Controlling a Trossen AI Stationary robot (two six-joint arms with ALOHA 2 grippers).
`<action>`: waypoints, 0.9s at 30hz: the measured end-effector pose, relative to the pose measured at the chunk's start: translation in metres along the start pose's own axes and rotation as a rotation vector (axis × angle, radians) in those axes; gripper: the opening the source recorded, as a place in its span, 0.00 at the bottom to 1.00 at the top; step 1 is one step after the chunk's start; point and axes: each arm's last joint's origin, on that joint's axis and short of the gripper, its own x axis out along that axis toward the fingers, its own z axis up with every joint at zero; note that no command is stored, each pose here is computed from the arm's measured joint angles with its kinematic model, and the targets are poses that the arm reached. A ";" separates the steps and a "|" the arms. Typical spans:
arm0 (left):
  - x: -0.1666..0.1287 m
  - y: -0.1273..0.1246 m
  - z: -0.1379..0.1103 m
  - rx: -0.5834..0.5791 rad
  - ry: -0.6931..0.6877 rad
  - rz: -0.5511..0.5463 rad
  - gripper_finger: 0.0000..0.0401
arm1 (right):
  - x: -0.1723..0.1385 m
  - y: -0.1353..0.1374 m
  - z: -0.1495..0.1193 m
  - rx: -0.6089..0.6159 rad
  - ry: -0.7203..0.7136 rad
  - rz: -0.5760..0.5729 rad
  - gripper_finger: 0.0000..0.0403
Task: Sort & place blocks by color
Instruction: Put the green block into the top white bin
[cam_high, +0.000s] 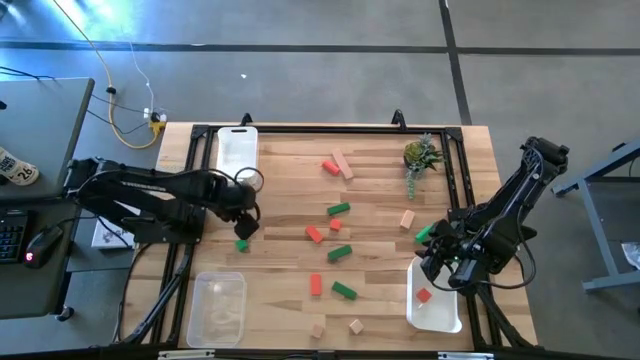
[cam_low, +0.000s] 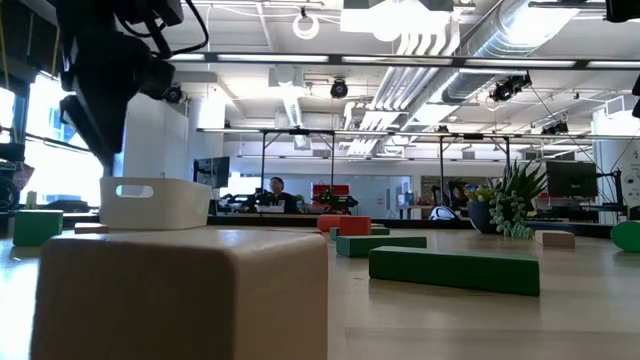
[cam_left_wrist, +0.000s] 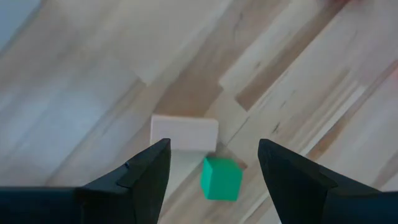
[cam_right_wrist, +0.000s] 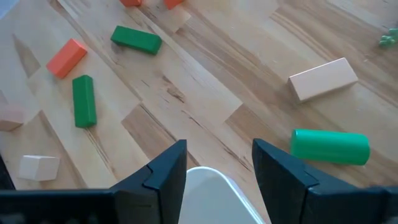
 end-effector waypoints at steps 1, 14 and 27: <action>0.002 -0.002 -0.002 0.007 0.012 0.007 0.57 | 0.000 0.000 0.000 0.000 0.000 0.000 0.41; 0.026 -0.024 -0.018 0.034 0.126 0.103 0.57 | 0.000 0.000 0.000 0.000 0.000 0.000 0.41; 0.052 -0.039 -0.027 0.081 0.216 0.167 0.57 | 0.000 0.000 0.000 0.001 0.000 0.000 0.41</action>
